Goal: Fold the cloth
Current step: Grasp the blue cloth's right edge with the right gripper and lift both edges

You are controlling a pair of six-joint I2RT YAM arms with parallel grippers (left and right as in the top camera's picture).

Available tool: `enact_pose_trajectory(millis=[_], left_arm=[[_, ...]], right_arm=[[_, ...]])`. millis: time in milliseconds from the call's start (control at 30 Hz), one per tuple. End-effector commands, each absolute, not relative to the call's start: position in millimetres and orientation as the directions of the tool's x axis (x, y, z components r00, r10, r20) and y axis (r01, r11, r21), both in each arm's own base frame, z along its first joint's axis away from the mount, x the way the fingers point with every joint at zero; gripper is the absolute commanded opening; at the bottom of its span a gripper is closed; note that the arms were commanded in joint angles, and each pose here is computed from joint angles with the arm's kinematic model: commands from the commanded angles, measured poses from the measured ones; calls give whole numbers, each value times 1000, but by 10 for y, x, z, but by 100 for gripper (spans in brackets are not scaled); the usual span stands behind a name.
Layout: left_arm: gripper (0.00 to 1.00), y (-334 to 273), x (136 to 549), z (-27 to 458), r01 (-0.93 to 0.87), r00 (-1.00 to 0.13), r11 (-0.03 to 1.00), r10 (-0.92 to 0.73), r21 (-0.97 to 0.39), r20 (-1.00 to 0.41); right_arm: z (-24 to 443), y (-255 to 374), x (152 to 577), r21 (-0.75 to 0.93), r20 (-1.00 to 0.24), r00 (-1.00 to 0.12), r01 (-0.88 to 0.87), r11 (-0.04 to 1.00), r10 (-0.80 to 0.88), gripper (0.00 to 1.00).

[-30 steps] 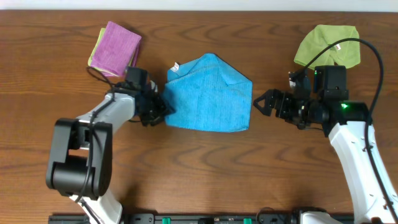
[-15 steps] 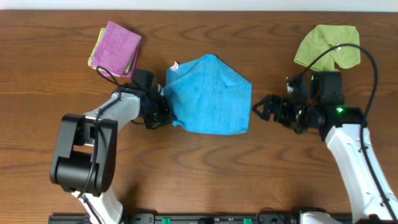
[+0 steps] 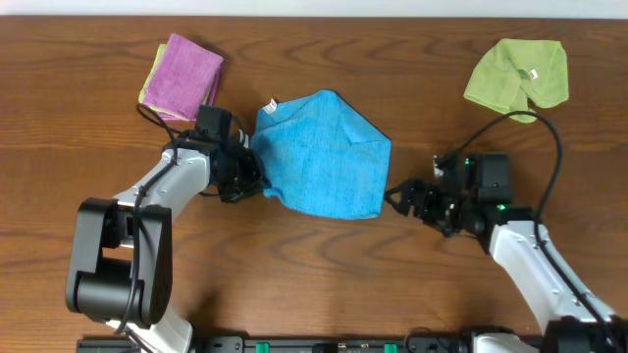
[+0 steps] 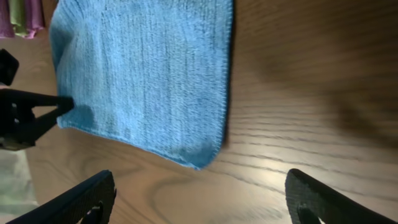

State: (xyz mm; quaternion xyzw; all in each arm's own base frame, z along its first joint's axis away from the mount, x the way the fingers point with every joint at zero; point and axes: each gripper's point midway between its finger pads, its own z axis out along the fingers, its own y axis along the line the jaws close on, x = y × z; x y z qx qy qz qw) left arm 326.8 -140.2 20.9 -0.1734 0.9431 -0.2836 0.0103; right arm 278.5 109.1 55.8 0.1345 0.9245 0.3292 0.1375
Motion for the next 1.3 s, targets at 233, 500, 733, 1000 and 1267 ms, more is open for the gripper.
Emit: enact_pose_trajectory(millis=[233,500,733,1000,1267], left_arm=[[6,-1468,3220,271,-300,-948,762,-304,-573,92],[6,-1525,3195,309,-298,-950,743,-291,-600,112],[6,-1542,3170,312,-300,-951,741,-286,-601,122],[6,-1581,3159,349,-294,-953,728,-275,-619,129],[6,-1623,3217,765,-207,-967,709,-252,-674,32]], right_arm=[[167,1368,2749,623,-28,-929,272,733,369,84],[-101,1469,2740,607,32,-928,312,731,370,82],[-268,1568,2777,603,33,-930,310,735,365,55],[-167,1544,2926,617,-76,-944,208,759,321,1],[620,1538,3107,675,-249,-916,70,734,316,1]])
